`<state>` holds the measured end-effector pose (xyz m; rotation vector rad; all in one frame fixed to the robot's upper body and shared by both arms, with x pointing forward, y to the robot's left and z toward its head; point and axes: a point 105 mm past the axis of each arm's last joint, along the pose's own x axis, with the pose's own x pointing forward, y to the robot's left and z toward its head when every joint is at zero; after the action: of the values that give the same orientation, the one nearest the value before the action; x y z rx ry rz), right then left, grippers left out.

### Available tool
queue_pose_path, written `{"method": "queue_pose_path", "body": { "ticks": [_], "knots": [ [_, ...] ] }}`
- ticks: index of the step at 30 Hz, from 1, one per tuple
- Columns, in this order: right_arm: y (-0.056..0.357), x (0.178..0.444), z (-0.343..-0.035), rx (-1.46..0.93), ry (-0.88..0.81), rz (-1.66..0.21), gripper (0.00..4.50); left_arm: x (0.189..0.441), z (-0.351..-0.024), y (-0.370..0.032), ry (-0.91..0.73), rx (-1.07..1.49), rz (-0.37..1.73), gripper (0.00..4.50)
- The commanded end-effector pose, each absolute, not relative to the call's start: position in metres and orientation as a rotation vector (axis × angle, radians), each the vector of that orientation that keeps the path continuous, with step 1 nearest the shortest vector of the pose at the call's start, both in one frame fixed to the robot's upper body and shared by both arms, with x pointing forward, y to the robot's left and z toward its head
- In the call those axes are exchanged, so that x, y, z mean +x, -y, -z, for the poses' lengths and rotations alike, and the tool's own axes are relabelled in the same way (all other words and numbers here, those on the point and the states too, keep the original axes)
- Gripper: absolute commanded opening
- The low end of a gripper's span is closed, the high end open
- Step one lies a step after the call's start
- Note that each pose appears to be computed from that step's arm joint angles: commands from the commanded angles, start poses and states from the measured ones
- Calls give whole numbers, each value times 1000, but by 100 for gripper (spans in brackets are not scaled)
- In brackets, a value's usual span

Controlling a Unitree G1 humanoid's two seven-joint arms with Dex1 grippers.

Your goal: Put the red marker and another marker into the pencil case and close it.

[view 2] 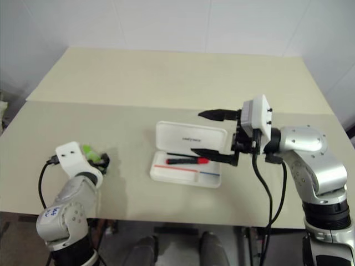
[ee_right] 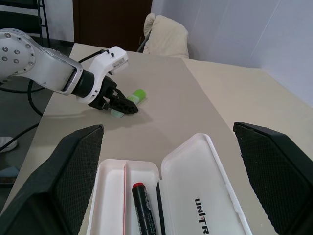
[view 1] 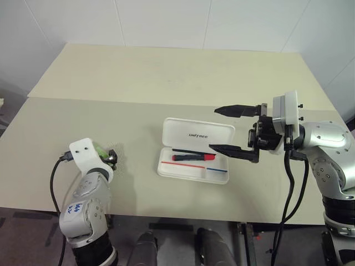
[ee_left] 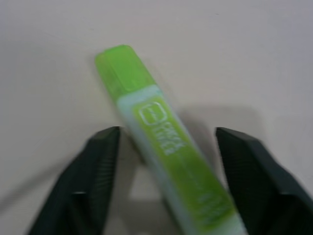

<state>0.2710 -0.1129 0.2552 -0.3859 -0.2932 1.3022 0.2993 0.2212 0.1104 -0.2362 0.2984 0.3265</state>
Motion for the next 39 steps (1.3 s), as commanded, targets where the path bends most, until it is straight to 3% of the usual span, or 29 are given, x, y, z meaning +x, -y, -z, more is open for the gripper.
{"method": "queue_pose_path", "body": {
  "ticks": [1, 4, 9, 16, 23, 26, 33, 39],
  "knots": [
    [115, 265, -266, -399, 348, -1300, 450, 295, -106, -223, -324, -239, -340, 203],
    [115, 265, -265, -400, 339, -1315, 450, 294, -105, -224, -332, -242, -347, 109],
    [115, 264, -263, -403, 324, -1337, 450, 294, -108, -228, -317, -234, -363, 104],
    [116, 266, -261, -402, 321, -1338, 450, 307, -158, -230, -47, -218, -292, 104],
    [126, 273, -260, -414, 329, -1262, 450, 319, -211, -195, 244, -43, 38, 104],
    [139, 277, -263, -447, 326, -1185, 450, 316, -231, -165, 374, 137, 314, 104],
    [172, 277, -266, -505, 301, -1030, 450, 311, -239, -149, 465, 245, 619, 104],
    [190, 269, -267, -518, 291, -937, 450, 279, -228, -119, 437, 298, 1036, 104]
  ]
}}
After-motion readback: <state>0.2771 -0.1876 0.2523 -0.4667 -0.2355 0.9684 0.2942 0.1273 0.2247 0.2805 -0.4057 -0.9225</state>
